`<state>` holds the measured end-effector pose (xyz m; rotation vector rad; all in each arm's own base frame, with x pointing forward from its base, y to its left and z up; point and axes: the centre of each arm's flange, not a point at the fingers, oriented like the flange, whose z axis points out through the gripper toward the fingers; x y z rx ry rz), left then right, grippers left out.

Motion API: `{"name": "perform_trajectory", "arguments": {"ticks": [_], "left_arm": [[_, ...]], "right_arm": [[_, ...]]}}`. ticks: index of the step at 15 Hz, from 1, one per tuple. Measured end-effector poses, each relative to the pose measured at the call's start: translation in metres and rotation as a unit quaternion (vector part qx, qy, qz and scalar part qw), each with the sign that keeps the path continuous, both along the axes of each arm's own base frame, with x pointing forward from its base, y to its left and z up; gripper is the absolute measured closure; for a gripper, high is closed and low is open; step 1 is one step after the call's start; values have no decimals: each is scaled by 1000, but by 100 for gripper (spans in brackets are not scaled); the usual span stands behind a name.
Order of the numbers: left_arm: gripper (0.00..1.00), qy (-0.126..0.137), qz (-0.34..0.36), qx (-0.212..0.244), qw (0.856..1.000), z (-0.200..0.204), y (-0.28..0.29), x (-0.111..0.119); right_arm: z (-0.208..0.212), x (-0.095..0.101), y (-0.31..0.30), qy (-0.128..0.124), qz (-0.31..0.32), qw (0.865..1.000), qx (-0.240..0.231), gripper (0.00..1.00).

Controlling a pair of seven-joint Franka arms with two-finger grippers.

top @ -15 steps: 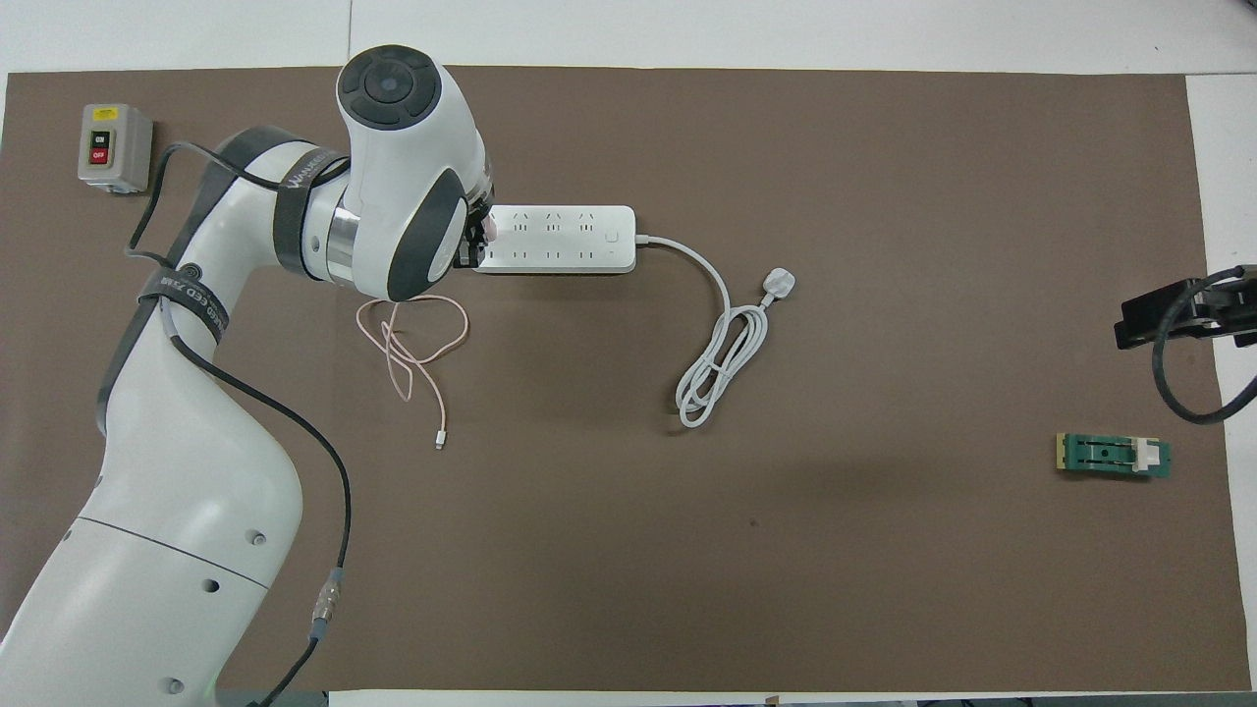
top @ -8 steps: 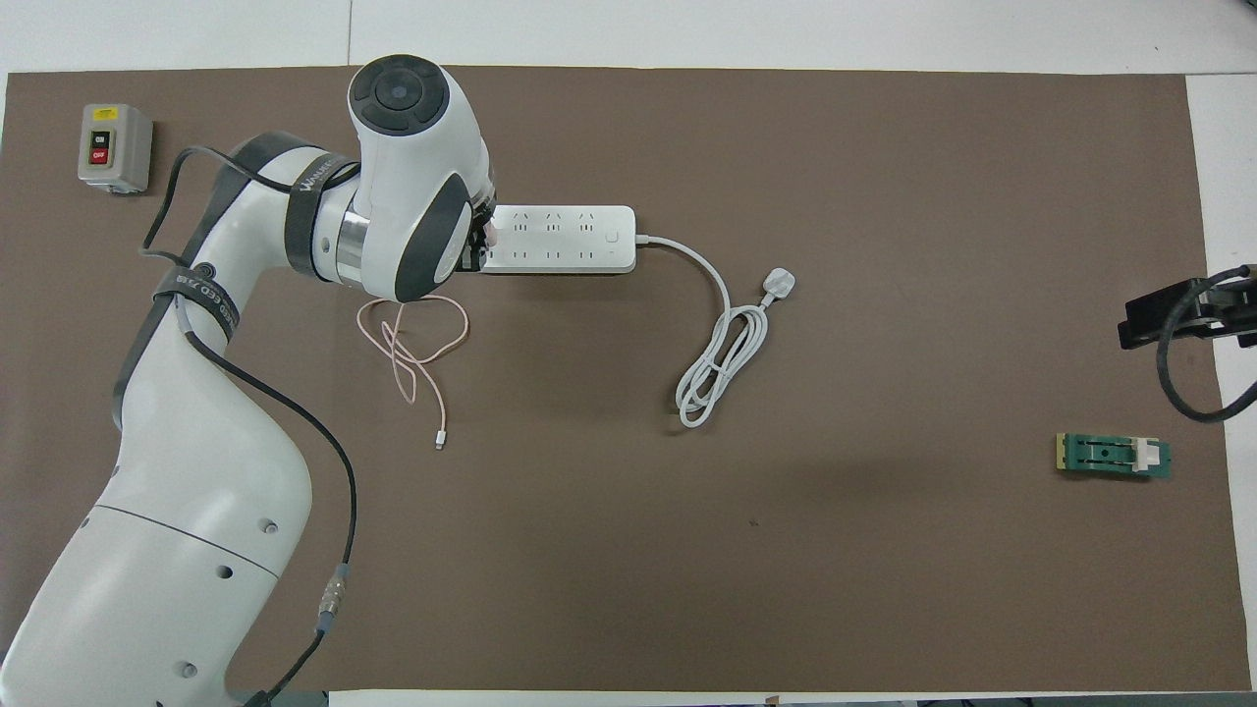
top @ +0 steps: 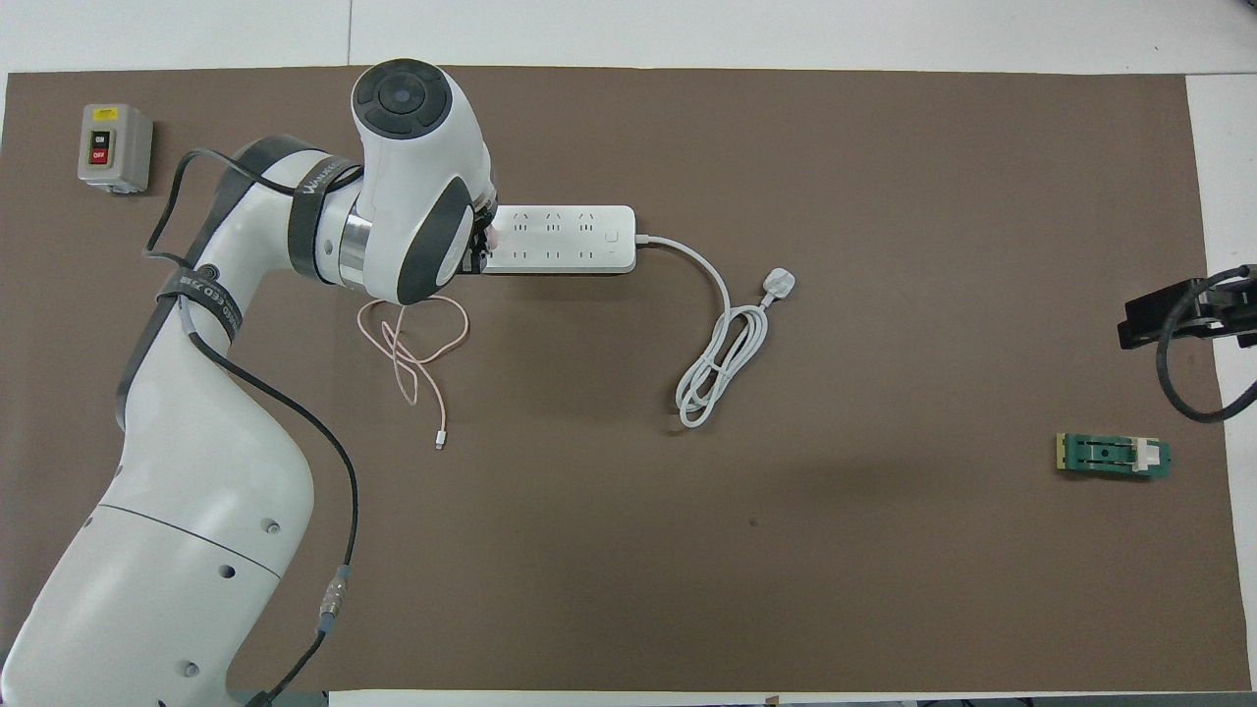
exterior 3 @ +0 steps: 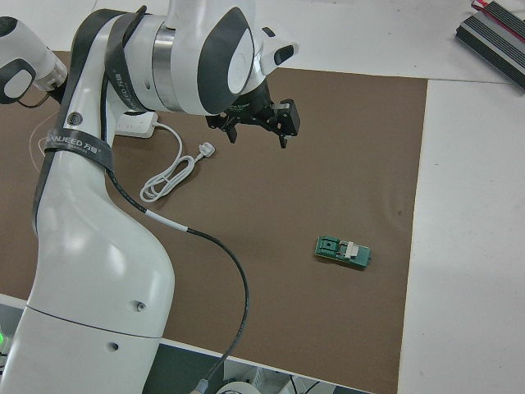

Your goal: Plug charger into power strip

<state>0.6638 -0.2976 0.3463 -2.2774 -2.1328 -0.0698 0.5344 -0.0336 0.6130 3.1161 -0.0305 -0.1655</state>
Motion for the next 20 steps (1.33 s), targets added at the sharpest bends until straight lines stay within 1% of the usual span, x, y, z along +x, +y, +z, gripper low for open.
{"name": "perform_trajectory", "arguments": {"ticks": [5, 11, 20], "left_arm": [[69, 2, -2, 0, 1000, 0, -1, -3], [69, 5, -6, 0, 1000, -3, -2, -13], [69, 1, -8, -1, 1000, -11, -1, -14]], "right_arm": [[0, 0, 0, 0, 0, 1000, 0, 0], [0, 0, 0, 0, 0, 1000, 0, 0], [0, 0, 8, 0, 8, 1000, 0, 0]]}}
